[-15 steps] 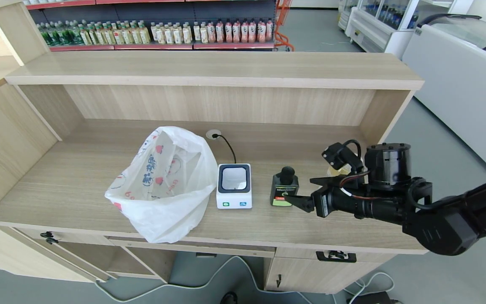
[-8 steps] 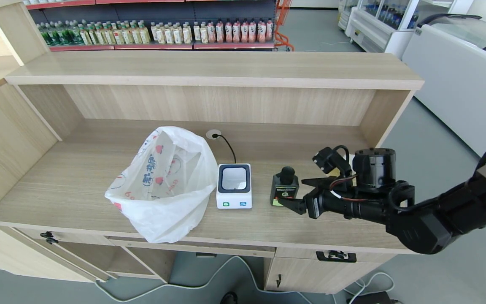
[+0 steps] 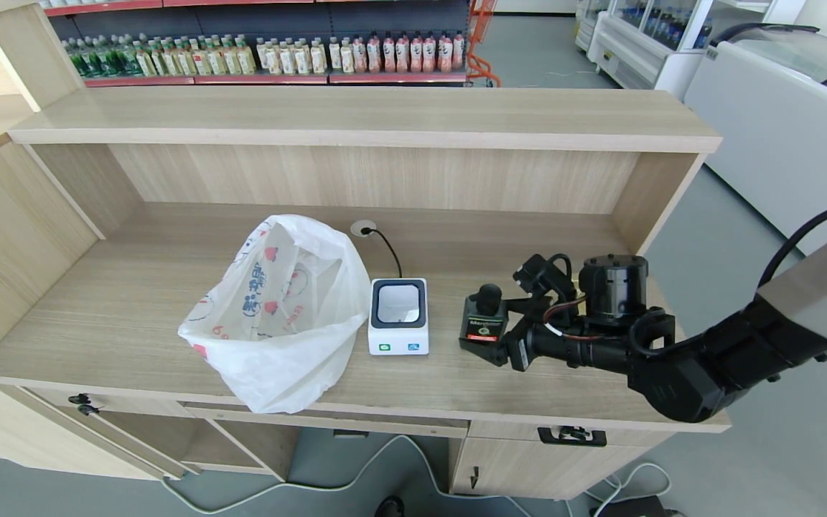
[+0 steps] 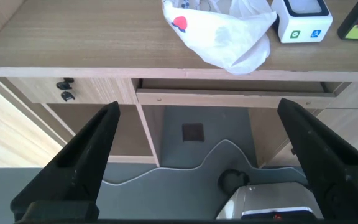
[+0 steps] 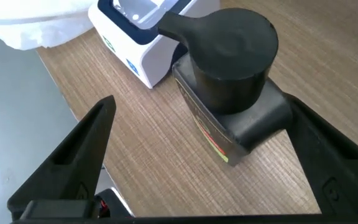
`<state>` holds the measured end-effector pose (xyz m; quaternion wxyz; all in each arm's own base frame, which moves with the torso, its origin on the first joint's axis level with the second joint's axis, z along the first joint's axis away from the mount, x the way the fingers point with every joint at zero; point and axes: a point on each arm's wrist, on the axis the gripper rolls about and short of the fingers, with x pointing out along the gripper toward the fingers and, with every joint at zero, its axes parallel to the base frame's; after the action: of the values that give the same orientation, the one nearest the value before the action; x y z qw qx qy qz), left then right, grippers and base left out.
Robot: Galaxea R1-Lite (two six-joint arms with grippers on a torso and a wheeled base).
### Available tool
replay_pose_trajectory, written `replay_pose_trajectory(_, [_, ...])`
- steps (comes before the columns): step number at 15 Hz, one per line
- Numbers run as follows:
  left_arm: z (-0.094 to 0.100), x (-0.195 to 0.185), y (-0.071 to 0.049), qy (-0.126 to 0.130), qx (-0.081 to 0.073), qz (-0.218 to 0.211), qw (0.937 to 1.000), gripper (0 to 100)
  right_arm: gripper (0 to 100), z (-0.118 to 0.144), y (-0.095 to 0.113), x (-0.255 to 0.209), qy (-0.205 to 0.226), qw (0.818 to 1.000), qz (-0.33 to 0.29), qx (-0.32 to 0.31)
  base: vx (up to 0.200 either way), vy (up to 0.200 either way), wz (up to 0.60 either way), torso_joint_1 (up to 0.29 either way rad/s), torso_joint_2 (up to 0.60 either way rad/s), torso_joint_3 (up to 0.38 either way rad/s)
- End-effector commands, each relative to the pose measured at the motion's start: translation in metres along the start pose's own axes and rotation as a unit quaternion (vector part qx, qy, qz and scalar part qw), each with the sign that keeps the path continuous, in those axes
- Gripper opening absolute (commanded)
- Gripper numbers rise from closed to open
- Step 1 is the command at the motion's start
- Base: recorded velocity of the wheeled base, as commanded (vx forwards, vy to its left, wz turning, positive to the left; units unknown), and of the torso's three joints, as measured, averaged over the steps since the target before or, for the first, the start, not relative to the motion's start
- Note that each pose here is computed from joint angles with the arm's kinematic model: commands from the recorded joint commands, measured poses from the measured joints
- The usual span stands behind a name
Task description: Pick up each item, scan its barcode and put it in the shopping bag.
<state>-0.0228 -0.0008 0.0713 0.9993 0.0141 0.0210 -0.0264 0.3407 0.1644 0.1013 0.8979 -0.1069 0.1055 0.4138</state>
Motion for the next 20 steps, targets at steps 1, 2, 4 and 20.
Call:
replay_pose_trajectory(1, [0.0, 0.0, 0.0, 0.0, 0.0, 0.0, 1.0, 100, 100, -0.006, -0.001, 0.009, 0.002, 1.0, 0.006, -0.006, 0.0, 0.0, 0.0, 0.0, 0.0, 0.0])
replay_pose_trajectory(2, [0.0, 0.0, 0.0, 0.0, 0.0, 0.0, 1.0, 100, 100, -0.005, -0.002, 0.011, -0.001, 1.0, 0.013, -0.007, 0.0, 0.0, 0.0, 0.0, 0.0, 0.0])
replay_pose_trajectory(4, [0.0, 0.0, 0.0, 0.0, 0.0, 0.0, 1.0, 100, 0, -0.005, -0.003, 0.013, -0.006, 1.0, 0.022, -0.014, 0.0, 0.0, 0.0, 0.0, 0.0, 0.0])
replay_pose_trajectory(20, [0.0, 0.0, 0.0, 0.0, 0.0, 0.0, 1.0, 100, 0, 0.077, 0.009, -0.079, -0.112, 0.991, -0.002, 0.071, 0.0, 0.0, 0.0, 0.0, 0.0, 0.0])
